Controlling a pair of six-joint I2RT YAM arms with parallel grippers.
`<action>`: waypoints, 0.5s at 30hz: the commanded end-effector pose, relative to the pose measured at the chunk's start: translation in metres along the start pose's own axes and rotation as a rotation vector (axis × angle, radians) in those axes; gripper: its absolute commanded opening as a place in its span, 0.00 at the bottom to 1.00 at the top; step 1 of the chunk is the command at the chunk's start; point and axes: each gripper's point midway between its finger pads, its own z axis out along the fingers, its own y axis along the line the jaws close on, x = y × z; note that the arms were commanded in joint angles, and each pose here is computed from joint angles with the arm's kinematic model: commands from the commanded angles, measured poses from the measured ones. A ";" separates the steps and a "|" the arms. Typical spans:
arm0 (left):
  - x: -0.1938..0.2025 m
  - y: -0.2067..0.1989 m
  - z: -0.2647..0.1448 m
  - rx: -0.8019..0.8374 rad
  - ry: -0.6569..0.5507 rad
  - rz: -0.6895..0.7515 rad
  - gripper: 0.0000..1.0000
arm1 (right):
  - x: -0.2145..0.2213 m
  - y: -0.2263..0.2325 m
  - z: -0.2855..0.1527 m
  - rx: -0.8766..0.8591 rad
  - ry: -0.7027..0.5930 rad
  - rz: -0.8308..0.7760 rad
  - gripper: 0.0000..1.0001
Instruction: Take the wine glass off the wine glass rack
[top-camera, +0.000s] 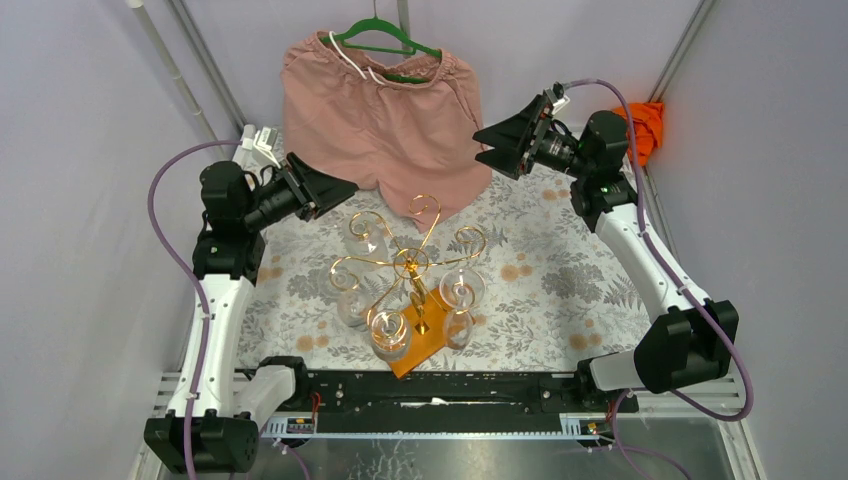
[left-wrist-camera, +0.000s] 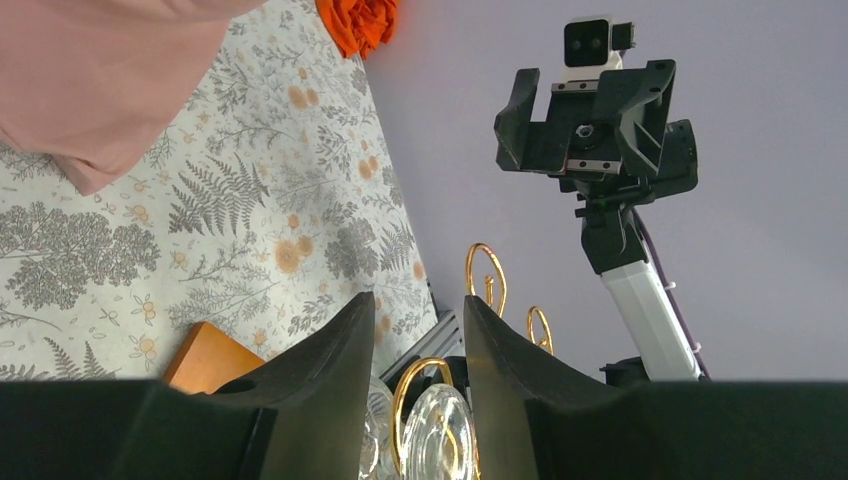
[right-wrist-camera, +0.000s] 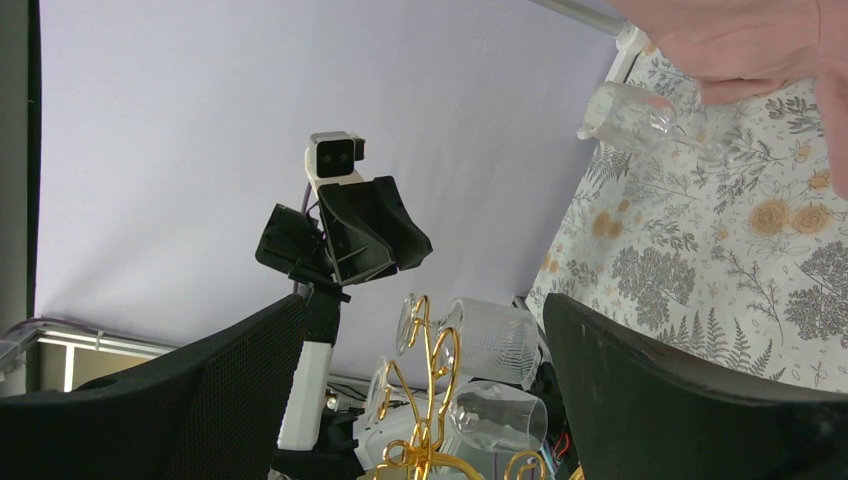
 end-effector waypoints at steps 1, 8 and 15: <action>0.007 0.005 -0.003 0.007 0.021 0.015 0.46 | -0.002 0.021 -0.007 -0.051 -0.029 -0.049 0.96; 0.020 0.012 -0.010 -0.029 0.038 0.017 0.46 | -0.002 0.023 -0.008 -0.055 -0.037 -0.051 0.96; 0.029 0.001 -0.018 0.000 0.058 0.016 0.47 | -0.004 0.021 -0.007 -0.052 -0.040 -0.042 0.96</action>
